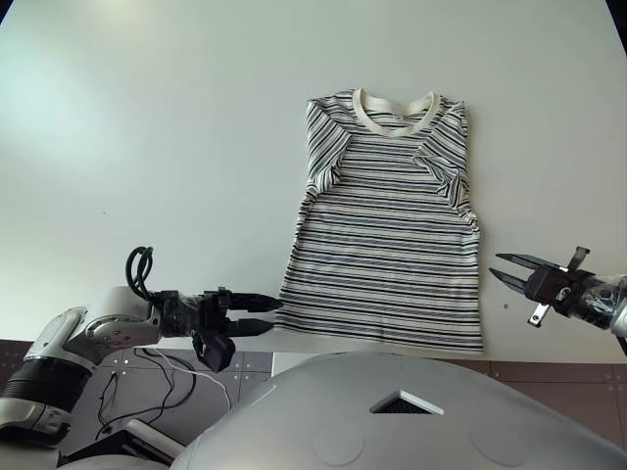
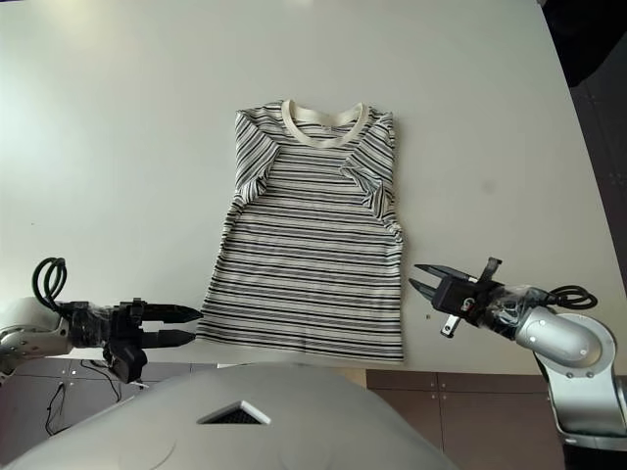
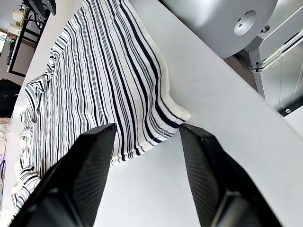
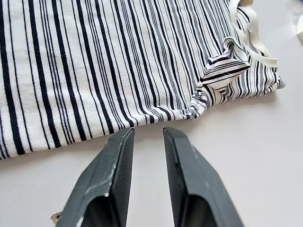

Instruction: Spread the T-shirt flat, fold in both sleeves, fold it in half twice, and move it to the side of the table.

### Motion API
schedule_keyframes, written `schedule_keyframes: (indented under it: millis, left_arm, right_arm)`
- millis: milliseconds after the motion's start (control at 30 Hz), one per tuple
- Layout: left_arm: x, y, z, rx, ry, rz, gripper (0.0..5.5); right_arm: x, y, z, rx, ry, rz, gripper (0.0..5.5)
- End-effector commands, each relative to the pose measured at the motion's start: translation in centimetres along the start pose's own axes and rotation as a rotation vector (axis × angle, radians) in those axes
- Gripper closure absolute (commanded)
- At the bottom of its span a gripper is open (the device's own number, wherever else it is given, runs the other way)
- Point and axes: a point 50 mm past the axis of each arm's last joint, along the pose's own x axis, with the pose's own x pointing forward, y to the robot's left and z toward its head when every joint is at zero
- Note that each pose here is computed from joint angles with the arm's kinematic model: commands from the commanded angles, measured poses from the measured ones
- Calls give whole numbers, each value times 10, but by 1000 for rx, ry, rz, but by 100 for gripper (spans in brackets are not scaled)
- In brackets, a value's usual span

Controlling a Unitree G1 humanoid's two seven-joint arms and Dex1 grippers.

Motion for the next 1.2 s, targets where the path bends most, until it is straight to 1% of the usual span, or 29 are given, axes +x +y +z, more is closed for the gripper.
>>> schedule_keyframes:
  millis: [33,200,267,467,500,633,733,867,1033,1200]
  left_arm:
    - [3,-17,0,-25,22,-142,302]
    - [1,-18,-2,-33,37,-159,302]
    - [1,-19,-3,-39,45,-160,326]
    - [1,-26,-4,-63,30,-186,450]
    - [3,-26,-4,-64,28,-182,456]
    - [7,-29,-5,-81,24,-166,533]
    - [8,-31,-7,-96,30,-152,538]
    - [10,-34,-6,-122,43,-122,538]
    - [12,-38,-3,-141,54,-93,538]
    - [14,-35,-5,-127,53,-80,538]
  right_arm:
    - [1,-2,3,-20,0,7,439]
    - [3,-2,3,-24,-2,8,439]
    - [4,-2,3,-27,-3,10,439]
    - [1,-2,2,-43,4,17,439]
    - [1,-2,2,-50,6,22,439]
    - [-1,-2,3,-76,6,31,439]
    - [-7,1,4,-125,-2,37,439]
    - [-22,1,-2,-328,-17,40,439]
    - [-35,20,-11,-494,-68,169,439]
    - [-34,39,-15,-573,-119,249,439]
